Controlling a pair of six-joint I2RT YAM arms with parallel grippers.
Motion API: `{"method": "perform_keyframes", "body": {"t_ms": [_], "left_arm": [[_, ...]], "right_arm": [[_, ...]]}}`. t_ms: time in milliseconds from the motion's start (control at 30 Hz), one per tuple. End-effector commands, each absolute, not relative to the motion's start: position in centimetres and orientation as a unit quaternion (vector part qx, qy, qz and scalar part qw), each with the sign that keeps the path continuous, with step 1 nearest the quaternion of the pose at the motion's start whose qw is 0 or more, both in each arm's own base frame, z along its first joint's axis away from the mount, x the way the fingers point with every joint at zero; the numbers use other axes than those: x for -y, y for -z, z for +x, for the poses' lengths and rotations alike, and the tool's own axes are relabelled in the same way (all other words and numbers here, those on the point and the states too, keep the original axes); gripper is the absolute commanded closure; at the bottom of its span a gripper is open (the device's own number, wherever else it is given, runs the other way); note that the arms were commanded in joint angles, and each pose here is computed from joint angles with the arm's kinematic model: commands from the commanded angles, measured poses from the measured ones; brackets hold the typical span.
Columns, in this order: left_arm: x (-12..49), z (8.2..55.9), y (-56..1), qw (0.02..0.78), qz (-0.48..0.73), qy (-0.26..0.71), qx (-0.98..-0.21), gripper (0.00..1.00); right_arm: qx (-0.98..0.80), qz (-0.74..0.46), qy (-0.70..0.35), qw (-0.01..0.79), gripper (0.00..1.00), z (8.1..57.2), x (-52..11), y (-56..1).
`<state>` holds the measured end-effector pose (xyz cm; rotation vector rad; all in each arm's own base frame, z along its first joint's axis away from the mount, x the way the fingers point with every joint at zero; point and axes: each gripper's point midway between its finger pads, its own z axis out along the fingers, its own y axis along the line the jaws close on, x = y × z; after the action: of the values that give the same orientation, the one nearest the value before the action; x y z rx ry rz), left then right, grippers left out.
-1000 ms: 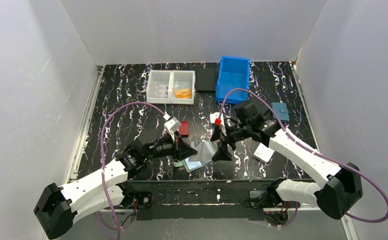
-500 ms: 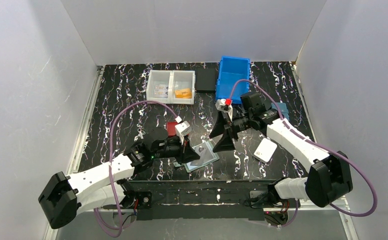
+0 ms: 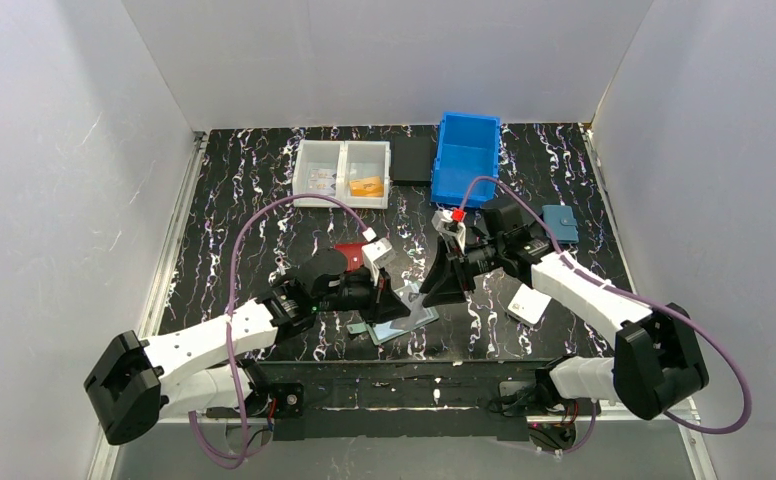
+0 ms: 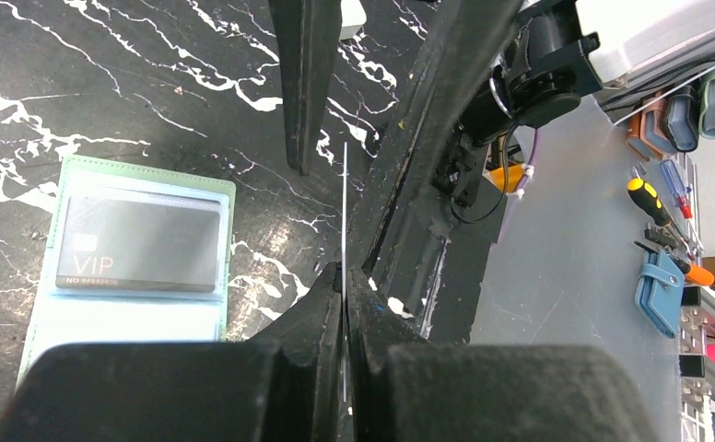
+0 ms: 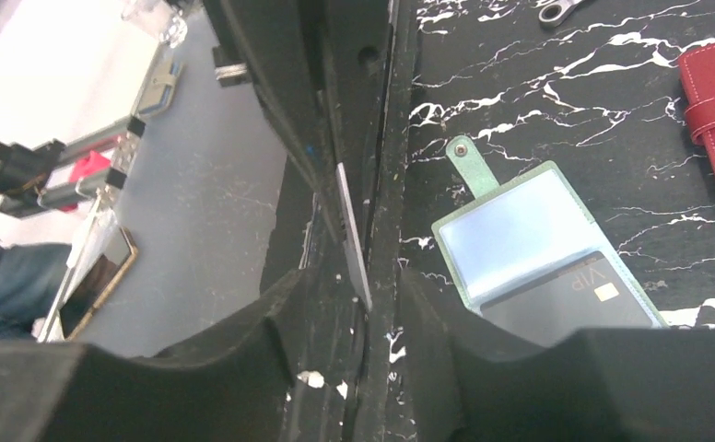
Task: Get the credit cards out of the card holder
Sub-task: Remove the credit card from the card holder.
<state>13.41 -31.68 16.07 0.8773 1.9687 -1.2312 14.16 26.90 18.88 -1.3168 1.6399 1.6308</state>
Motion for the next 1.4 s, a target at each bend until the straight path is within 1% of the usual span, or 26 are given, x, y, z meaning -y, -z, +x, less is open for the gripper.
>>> {"method": "perform_keyframes", "body": {"t_ms": [0,133,167,233,267,333,433,500,667,700,733,900,1100,1233,1300,1367], "left_arm": [[32.7,13.5,-17.9,0.334,0.342,0.481,-0.735,1.0],[32.9,13.5,-17.8,0.332,0.341,0.48,-0.737,1.0],[32.9,13.5,-17.8,0.333,0.34,0.48,-0.737,1.0],[33.0,13.6,-17.8,0.333,0.338,0.479,-0.739,1.0],[33.0,13.7,-17.8,0.334,0.335,0.478,-0.74,1.0],[32.9,14.0,-17.8,0.337,0.326,0.474,-0.745,0.96],[32.3,14.9,-17.8,0.356,0.292,0.461,-0.759,0.77],[31.6,15.3,-18.4,0.376,0.269,0.457,-0.76,0.61],[28.3,16.3,-19.4,0.438,0.173,0.457,-0.755,0.09],[27.8,16.3,-19.7,0.448,0.152,0.466,-0.748,0.03],[27.4,16.1,-19.7,0.454,0.137,0.477,-0.74,0.02],[26.4,15.3,-19.5,0.458,0.077,0.54,-0.702,0.02],[27.2,16.0,-18.8,0.451,0.066,0.539,-0.708,0.02],[28.5,16.8,-18.5,0.445,0.076,0.529,-0.719,0.12],[29.1,17.0,-18.5,0.442,0.082,0.53,-0.72,0.22],[29.6,17.1,-18.5,0.439,0.086,0.532,-0.719,0.28]], "right_arm": [[-0.586,-0.494,-0.598,0.236,0.57,14.5,-27.2,-19.4],[-0.579,-0.497,-0.602,0.235,0.69,14.0,-27.1,-19.4],[-0.576,-0.499,-0.603,0.234,0.75,13.9,-27.2,-19.5],[-0.567,-0.503,-0.609,0.232,0.92,13.5,-27.2,-19.7],[-0.562,-0.504,-0.615,0.229,0.97,13.2,-27.2,-19.9],[-0.548,-0.507,-0.627,0.224,0.99,12.7,-27.1,-20.3],[-0.537,-0.511,-0.631,0.228,0.99,12.4,-27.0,-20.8],[-0.543,-0.507,-0.627,0.235,0.99,12.5,-26.9,-20.8],[-0.562,-0.469,-0.634,0.251,0.99,14.5,-26.3,-21.6],[-0.569,-0.46,-0.633,0.252,0.99,14.9,-26.1,-21.6],[-0.578,-0.452,-0.631,0.252,0.99,15.3,-26.0,-21.4],[-0.629,-0.38,-0.631,0.249,0.99,17.1,-26.4,-20.7],[-0.655,-0.335,-0.636,0.233,0.99,18.0,-26.8,-20.0],[-0.657,-0.331,-0.637,0.231,0.99,18.1,-26.8,-19.9],[-0.658,-0.331,-0.637,0.231,0.99,18.1,-26.8,-19.9],[-0.657,-0.331,-0.637,0.23,0.99,18.1,-26.8,-19.9]]}}
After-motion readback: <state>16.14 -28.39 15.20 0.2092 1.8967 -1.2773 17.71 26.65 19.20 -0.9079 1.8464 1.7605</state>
